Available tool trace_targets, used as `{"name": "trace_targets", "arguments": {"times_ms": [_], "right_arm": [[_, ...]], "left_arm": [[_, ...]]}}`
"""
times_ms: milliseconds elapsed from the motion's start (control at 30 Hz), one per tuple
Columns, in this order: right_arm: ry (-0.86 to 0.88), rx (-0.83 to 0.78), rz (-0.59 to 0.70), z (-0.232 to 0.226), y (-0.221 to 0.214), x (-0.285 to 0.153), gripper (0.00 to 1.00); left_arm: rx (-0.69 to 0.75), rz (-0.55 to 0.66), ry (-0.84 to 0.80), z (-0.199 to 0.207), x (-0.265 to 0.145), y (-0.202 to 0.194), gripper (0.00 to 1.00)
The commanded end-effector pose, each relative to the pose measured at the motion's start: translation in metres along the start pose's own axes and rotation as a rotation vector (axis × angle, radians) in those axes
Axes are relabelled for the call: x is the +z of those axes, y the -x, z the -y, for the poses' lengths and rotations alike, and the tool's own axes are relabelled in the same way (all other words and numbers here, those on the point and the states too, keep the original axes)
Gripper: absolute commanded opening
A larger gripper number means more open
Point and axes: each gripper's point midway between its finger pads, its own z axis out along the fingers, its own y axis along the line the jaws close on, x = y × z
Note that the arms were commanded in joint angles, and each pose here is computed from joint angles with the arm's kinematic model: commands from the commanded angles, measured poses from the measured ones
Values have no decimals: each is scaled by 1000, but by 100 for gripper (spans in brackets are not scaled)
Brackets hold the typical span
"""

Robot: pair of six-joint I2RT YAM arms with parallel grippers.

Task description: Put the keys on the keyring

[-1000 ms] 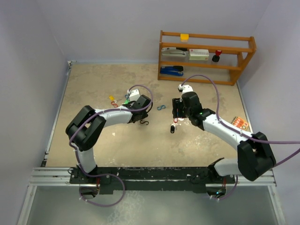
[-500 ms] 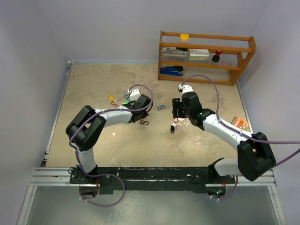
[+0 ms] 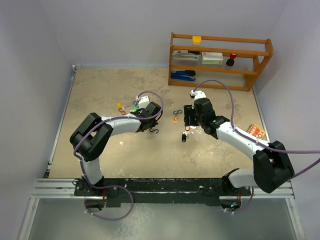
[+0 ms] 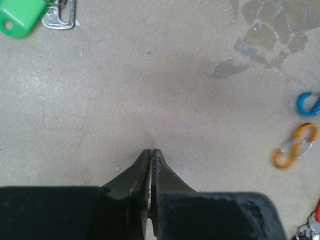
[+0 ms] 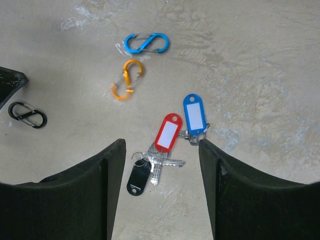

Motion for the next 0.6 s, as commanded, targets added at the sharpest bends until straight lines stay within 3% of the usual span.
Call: {"name": "trace_targets", "arguments": {"times_ms": [0,200,333,500,567], "right_arm": [[-22,11,31,4,11,-6,63],[-32,11,35,6,13,-7,63],[-41,8,10,6,13,-4,63],[-34,7,-32,2,10,5,64],[-23,6,-41,-3,18,9,64]], "left_arm": [[-4,62,-61,12,-21,23,0],[-3,72,-69,16,-25,30,0],[-1,72,-76,18,-27,32,5],[-6,82,-87,19,-30,37,23],[-10,85,-96,21,-31,38,40]]}}
